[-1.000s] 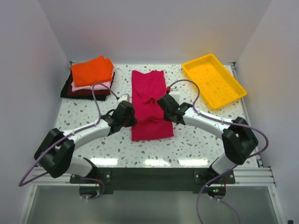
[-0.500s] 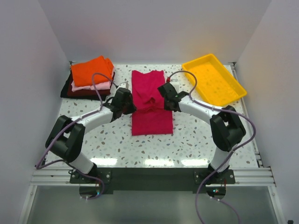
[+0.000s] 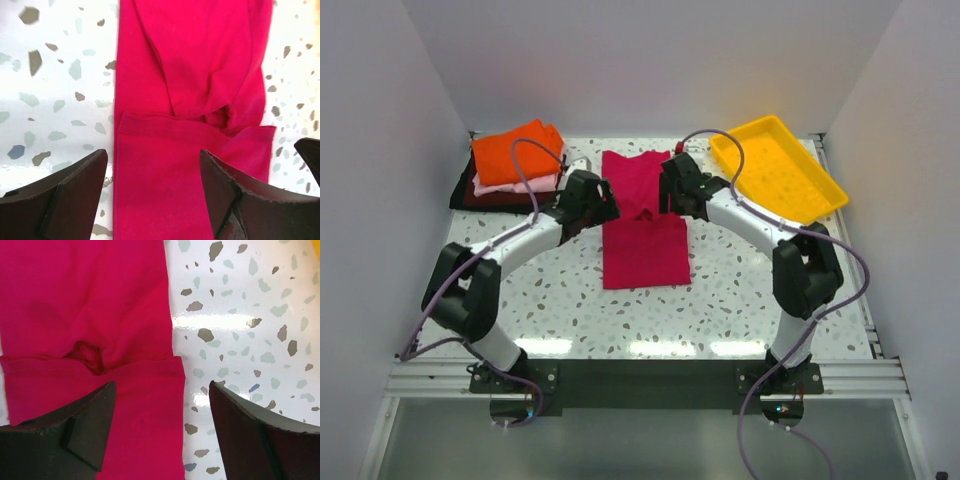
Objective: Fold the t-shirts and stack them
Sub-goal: Fold the tshirt
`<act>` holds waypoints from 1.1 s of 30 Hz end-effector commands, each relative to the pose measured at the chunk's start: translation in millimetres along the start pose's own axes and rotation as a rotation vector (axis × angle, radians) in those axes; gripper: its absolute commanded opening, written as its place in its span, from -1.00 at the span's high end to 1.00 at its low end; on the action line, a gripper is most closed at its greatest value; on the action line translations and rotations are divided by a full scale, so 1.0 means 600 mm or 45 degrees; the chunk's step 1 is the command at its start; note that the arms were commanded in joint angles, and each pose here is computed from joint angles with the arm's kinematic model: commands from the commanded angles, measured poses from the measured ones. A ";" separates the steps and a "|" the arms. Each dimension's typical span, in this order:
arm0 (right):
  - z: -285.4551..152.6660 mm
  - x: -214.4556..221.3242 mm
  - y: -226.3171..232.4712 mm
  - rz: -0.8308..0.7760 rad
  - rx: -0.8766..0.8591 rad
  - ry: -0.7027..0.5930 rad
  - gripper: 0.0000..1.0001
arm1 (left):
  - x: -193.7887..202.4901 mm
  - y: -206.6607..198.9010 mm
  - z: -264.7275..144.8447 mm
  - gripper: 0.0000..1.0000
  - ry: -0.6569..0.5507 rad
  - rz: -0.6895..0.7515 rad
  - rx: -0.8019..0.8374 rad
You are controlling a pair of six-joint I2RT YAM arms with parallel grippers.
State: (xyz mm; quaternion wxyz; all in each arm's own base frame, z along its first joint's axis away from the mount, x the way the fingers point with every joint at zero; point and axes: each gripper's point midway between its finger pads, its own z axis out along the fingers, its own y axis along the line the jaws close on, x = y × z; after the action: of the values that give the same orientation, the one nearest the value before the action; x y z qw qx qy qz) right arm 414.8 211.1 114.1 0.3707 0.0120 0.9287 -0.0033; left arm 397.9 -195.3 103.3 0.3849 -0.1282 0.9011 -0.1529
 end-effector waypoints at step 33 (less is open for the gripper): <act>-0.080 0.249 -0.041 0.229 -0.334 0.212 -0.29 | 0.207 0.080 -0.099 -0.50 0.137 0.031 0.095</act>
State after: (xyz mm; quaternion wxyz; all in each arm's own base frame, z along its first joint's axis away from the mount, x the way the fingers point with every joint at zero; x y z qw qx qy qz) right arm 269.3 181.3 53.2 0.2921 0.0385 0.9463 0.1332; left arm 256.8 -176.1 35.0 0.3214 -0.0861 0.9281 -0.1668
